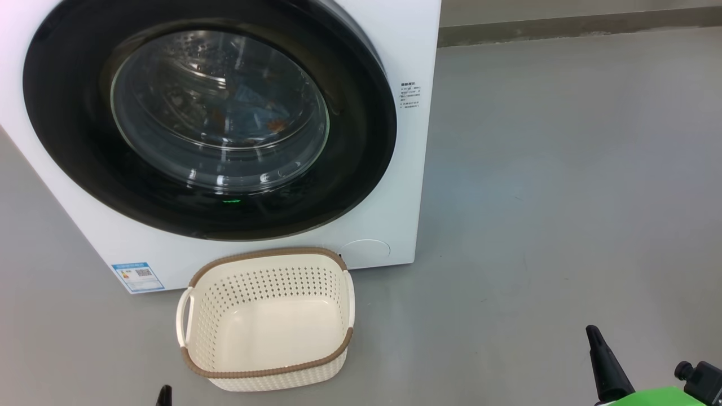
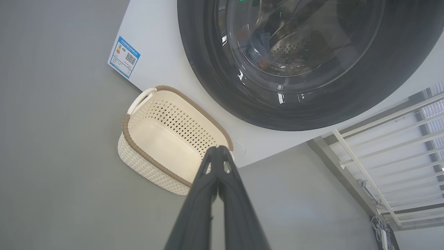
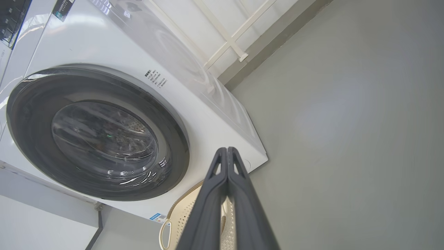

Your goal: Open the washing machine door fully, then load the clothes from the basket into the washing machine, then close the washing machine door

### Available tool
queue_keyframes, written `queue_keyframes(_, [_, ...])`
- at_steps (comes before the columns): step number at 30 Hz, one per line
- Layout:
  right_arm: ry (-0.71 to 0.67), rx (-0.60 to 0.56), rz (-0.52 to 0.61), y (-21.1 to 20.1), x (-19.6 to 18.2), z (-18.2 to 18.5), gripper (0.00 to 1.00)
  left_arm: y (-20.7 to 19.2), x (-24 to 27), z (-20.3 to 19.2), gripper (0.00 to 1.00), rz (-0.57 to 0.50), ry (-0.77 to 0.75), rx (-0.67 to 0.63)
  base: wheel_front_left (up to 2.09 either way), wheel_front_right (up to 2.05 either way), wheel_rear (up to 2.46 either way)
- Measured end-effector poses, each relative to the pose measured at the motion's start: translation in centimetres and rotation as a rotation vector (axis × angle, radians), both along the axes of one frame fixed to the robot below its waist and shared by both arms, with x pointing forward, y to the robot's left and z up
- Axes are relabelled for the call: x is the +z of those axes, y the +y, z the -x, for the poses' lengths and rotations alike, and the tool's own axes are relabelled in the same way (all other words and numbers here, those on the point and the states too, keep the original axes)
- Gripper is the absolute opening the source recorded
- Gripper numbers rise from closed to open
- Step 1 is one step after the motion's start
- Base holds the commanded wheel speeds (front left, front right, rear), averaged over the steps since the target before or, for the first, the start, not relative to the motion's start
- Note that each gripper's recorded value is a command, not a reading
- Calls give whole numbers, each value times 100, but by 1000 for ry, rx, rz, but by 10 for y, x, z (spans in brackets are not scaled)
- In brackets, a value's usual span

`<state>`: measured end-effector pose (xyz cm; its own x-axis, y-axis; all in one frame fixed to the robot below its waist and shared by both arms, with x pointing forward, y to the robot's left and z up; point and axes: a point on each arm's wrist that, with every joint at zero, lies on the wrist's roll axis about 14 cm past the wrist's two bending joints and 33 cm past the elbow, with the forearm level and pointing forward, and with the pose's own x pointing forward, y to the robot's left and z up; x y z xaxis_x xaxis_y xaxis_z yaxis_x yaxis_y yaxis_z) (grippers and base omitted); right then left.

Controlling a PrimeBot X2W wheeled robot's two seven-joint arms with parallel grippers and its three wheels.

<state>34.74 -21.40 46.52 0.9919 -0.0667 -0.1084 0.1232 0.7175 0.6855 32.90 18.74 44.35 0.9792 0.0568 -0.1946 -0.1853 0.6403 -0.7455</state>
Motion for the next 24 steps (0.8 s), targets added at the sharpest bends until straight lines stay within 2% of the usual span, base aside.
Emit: queue_keyframes(24, [-9, -33, -282, 0, 2, -9, 0, -1, 9, -16, 0, 252, -23, 20, 0, 0, 0])
